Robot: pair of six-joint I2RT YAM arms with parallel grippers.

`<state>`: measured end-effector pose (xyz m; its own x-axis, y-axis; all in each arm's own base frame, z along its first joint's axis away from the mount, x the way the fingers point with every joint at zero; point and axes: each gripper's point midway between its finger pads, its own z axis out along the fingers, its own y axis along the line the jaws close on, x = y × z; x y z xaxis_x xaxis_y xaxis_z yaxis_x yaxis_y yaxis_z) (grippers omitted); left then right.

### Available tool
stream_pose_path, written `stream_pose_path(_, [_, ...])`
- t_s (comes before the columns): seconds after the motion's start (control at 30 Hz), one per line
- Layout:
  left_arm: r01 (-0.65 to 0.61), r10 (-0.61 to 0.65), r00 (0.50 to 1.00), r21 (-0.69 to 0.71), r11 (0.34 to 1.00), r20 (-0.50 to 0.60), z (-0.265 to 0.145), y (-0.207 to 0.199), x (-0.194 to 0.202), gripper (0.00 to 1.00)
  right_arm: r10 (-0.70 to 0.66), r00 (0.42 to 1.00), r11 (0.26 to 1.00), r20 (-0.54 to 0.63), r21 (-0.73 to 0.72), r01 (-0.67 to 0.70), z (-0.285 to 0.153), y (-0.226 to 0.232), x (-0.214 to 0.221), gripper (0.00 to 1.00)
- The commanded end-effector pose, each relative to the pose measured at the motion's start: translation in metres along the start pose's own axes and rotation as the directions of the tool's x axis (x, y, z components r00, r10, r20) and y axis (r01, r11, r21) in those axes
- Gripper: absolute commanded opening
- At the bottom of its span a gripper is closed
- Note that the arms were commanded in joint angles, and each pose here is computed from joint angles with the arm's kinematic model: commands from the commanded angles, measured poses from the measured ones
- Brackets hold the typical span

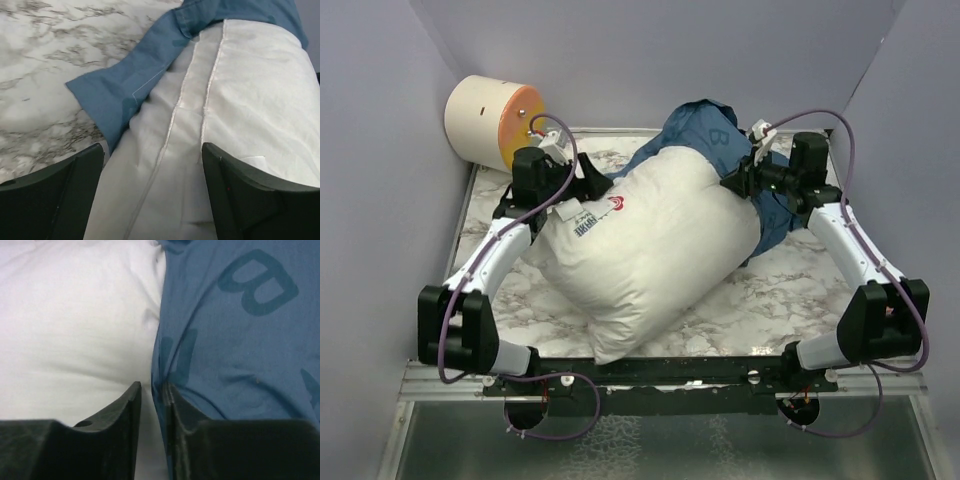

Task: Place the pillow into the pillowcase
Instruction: Stuff the pillow into the pillowcase.

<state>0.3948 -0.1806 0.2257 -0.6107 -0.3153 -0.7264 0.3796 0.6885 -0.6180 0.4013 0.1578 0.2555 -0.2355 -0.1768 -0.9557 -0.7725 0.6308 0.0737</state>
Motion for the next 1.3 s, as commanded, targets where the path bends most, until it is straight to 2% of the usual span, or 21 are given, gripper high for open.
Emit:
stream_pose_path(0.0, [-0.249,0.314,0.922,-0.272,0.930,0.228,-0.058,-0.007,-0.074,0.88,-0.175,0.984,0.977,-0.036,0.117,0.178,-0.026,-0.002,-0.002,0.32])
stream_pose_path(0.1, [-0.294,0.357,0.894,-0.247,0.924,0.271,-0.080,-0.031,-0.086,0.88,-0.249,0.969,0.962,0.002,0.117,0.247,-0.038,0.008,-0.021,0.45])
stream_pose_path(0.27, [-0.281,0.285,0.914,-0.057,0.958,0.287,-0.090,-0.081,-0.075,0.81,-0.364,0.931,0.918,0.023,0.174,0.355,-0.055,0.009,-0.046,0.59])
stream_pose_path(0.37, [-0.300,0.273,0.918,0.056,0.952,0.287,-0.085,-0.120,-0.060,0.76,-0.385,0.923,0.898,-0.022,0.220,0.380,-0.058,-0.004,-0.047,0.60])
stream_pose_path(0.47, [-0.321,0.285,0.931,0.139,0.937,0.229,-0.062,-0.158,-0.034,0.61,-0.373,0.925,0.891,-0.075,0.249,0.379,-0.052,-0.018,-0.041,0.61])
stream_pose_path(0.53, [-0.332,0.303,0.938,0.177,0.927,0.170,-0.042,-0.176,-0.014,0.56,-0.362,0.927,0.887,-0.099,0.269,0.375,-0.047,-0.027,-0.037,0.61])
stream_pose_path(0.73, [-0.359,0.357,0.933,0.097,0.928,0.035,0.017,-0.156,0.011,0.55,-0.360,0.922,0.878,-0.142,0.282,0.386,-0.022,-0.030,-0.034,0.61])
stream_pose_path(0.93, [-0.357,0.360,0.931,0.066,0.932,-0.053,0.052,-0.135,0.030,0.56,-0.391,0.893,0.844,-0.221,0.302,0.444,0.007,-0.030,-0.021,0.60])
stream_pose_path(1.13, [-0.351,0.351,0.926,0.025,0.936,-0.136,0.067,-0.105,0.060,0.55,-0.410,0.835,0.689,-0.366,0.475,0.547,0.006,-0.077,-0.009,0.58])
stream_pose_path(1.27, [-0.352,0.346,0.921,0.000,0.936,-0.180,0.072,-0.086,0.079,0.48,-0.436,0.797,0.600,-0.418,0.526,0.603,0.000,-0.094,-0.010,0.53])
